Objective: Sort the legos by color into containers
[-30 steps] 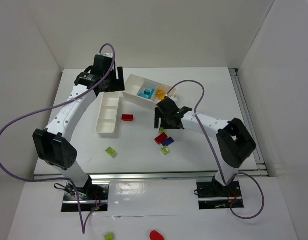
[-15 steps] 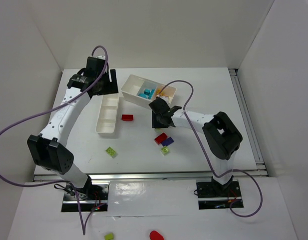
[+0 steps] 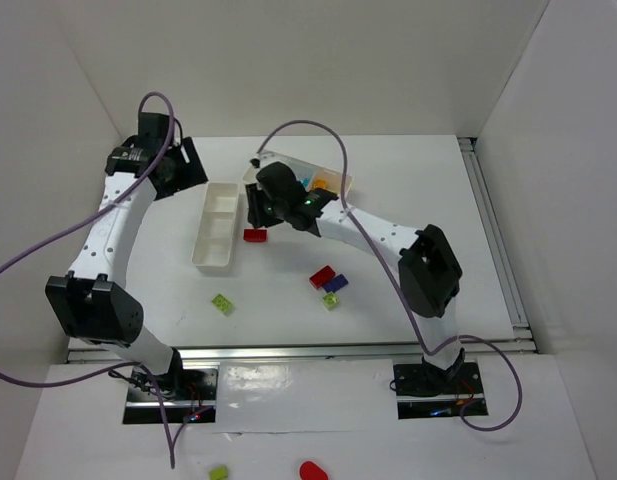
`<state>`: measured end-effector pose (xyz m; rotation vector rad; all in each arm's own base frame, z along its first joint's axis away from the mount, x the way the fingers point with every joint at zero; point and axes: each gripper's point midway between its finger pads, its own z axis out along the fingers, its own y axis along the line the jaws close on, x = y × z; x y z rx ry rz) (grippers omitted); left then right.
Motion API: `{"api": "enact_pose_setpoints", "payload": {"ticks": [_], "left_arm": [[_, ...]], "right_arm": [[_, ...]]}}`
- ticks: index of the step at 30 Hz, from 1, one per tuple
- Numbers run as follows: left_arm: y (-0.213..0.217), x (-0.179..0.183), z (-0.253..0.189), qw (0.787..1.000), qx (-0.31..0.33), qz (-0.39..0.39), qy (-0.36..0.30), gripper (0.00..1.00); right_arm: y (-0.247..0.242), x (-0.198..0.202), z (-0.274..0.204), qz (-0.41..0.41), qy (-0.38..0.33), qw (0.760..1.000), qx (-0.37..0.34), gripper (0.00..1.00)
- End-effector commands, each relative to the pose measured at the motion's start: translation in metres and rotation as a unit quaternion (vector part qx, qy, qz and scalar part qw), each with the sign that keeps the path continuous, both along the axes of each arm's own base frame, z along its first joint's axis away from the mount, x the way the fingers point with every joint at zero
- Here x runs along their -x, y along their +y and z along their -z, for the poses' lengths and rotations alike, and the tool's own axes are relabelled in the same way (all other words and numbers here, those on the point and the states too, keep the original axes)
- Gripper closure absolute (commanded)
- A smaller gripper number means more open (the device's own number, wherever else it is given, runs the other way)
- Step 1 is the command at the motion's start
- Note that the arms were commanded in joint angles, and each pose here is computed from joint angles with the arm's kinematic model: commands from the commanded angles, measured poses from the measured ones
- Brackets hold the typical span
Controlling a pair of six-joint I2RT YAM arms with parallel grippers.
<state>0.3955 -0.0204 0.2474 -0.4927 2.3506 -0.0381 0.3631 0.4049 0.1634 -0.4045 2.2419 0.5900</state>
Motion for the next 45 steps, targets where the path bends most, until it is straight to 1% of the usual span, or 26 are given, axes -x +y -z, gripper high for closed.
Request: {"api": "enact_pose_setpoints", "payload": {"ticks": [1, 2, 3, 5, 8, 10, 14, 17, 20, 21, 24, 26, 27, 28, 29, 30, 31, 32, 33, 34, 35, 36, 37, 38, 40, 45], "left_arm": [[0.015, 0.016, -0.01, 0.998, 0.046, -0.043, -0.002, 0.14], [0.018, 0.019, -0.005, 0.998, 0.049, -0.047, 0.007, 0.14], [0.025, 0.023, -0.006, 0.997, 0.056, -0.058, 0.005, 0.14], [0.029, 0.029, -0.001, 0.996, 0.056, -0.07, 0.016, 0.11], [0.044, 0.041, 0.003, 0.993, 0.059, -0.096, 0.021, 0.07], [0.052, 0.047, 0.004, 0.992, 0.062, -0.112, 0.02, 0.04], [0.056, 0.064, 0.01, 0.989, 0.07, -0.125, 0.023, 0.04], [0.05, 0.074, 0.022, 0.988, 0.09, -0.122, 0.039, 0.04], [0.045, 0.085, 0.028, 0.987, 0.1, -0.121, 0.043, 0.04], [0.044, 0.09, 0.034, 0.986, 0.1, -0.121, 0.052, 0.04], [0.046, 0.095, 0.035, 0.986, 0.095, -0.125, 0.05, 0.04], [0.047, 0.096, 0.035, 0.986, 0.092, -0.128, 0.05, 0.05], [0.047, 0.097, 0.032, 0.987, 0.092, -0.127, 0.045, 0.05], [0.045, 0.098, 0.037, 0.986, 0.097, -0.124, 0.052, 0.07], [0.041, 0.1, 0.041, 0.986, 0.105, -0.118, 0.059, 0.09], [0.04, 0.105, 0.051, 0.984, 0.105, -0.12, 0.073, 0.09], [0.035, 0.108, 0.058, 0.984, 0.109, -0.112, 0.084, 0.1], [0.029, 0.109, 0.061, 0.984, 0.112, -0.107, 0.085, 0.1], [0.024, 0.118, 0.078, 0.981, 0.114, -0.108, 0.11, 0.1], [0.019, 0.124, 0.084, 0.981, 0.117, -0.106, 0.117, 0.1], [0.011, 0.128, 0.09, 0.981, 0.118, -0.098, 0.122, 0.11], [0.002, 0.129, 0.094, 0.979, 0.135, -0.097, 0.12, 0.11], [-0.004, 0.14, 0.113, 0.974, 0.142, -0.099, 0.146, 0.11], [-0.008, 0.144, 0.118, 0.973, 0.146, -0.099, 0.146, 0.12], [-0.029, 0.15, 0.13, 0.968, 0.171, -0.09, 0.158, 0.12], [-0.068, 0.16, 0.166, 0.958, 0.195, -0.065, 0.201, 0.14]], "right_arm": [[0.061, 0.017, -0.004, -0.119, -0.027, 0.992, -0.011, 0.75], [0.078, 0.018, -0.02, -0.136, -0.043, 0.989, -0.028, 0.75], [0.089, 0.022, -0.004, -0.159, -0.032, 0.986, -0.02, 0.73], [0.106, 0.02, -0.016, -0.169, -0.05, 0.984, -0.033, 0.72], [0.131, 0.027, -0.01, -0.198, -0.049, 0.978, -0.04, 0.72], [0.139, 0.03, 0.001, -0.203, -0.044, 0.977, -0.036, 0.7], [0.149, 0.032, 0.018, -0.212, -0.034, 0.976, -0.03, 0.66], [0.155, 0.034, 0.028, -0.212, -0.031, 0.976, -0.024, 0.55], [0.155, 0.031, 0.025, -0.208, -0.032, 0.977, -0.021, 0.3], [0.154, 0.03, 0.019, -0.204, -0.038, 0.978, -0.022, 0.27], [0.144, 0.029, 0.007, -0.19, -0.047, 0.98, -0.018, 0.24], [0.135, 0.03, 0.007, -0.183, -0.052, 0.982, -0.008, 0.24], [0.126, 0.03, -0.013, -0.17, -0.066, 0.983, -0.01, 0.25], [0.115, 0.033, -0.002, -0.164, -0.06, 0.985, 0.003, 0.28], [0.103, 0.032, -0.031, -0.144, -0.085, 0.986, -0.006, 0.28], [0.092, 0.033, -0.036, -0.133, -0.091, 0.987, -0.001, 0.28], [0.074, 0.04, -0.015, -0.122, -0.076, 0.989, 0.02, 0.29], [0.053, 0.039, -0.042, -0.092, -0.091, 0.992, 0.01, 0.29], [0.041, 0.043, -0.045, -0.079, -0.093, 0.993, 0.008, 0.29], [0.025, 0.041, -0.047, -0.06, -0.094, 0.994, 0.007, 0.29], [0.005, 0.051, -0.025, -0.048, -0.078, 0.995, 0.03, 0.27], [-0.015, 0.05, -0.048, -0.017, -0.092, 0.995, 0.015, 0.26], [-0.027, 0.054, -0.047, -0.005, -0.089, 0.996, 0.022, 0.24], [-0.041, 0.06, -0.035, 0.007, -0.081, 0.996, 0.037, 0.23], [-0.067, 0.056, -0.046, 0.047, -0.087, 0.994, 0.036, 0.22], [-0.106, 0.051, -0.032, 0.088, -0.07, 0.991, 0.078, 0.19]]}}
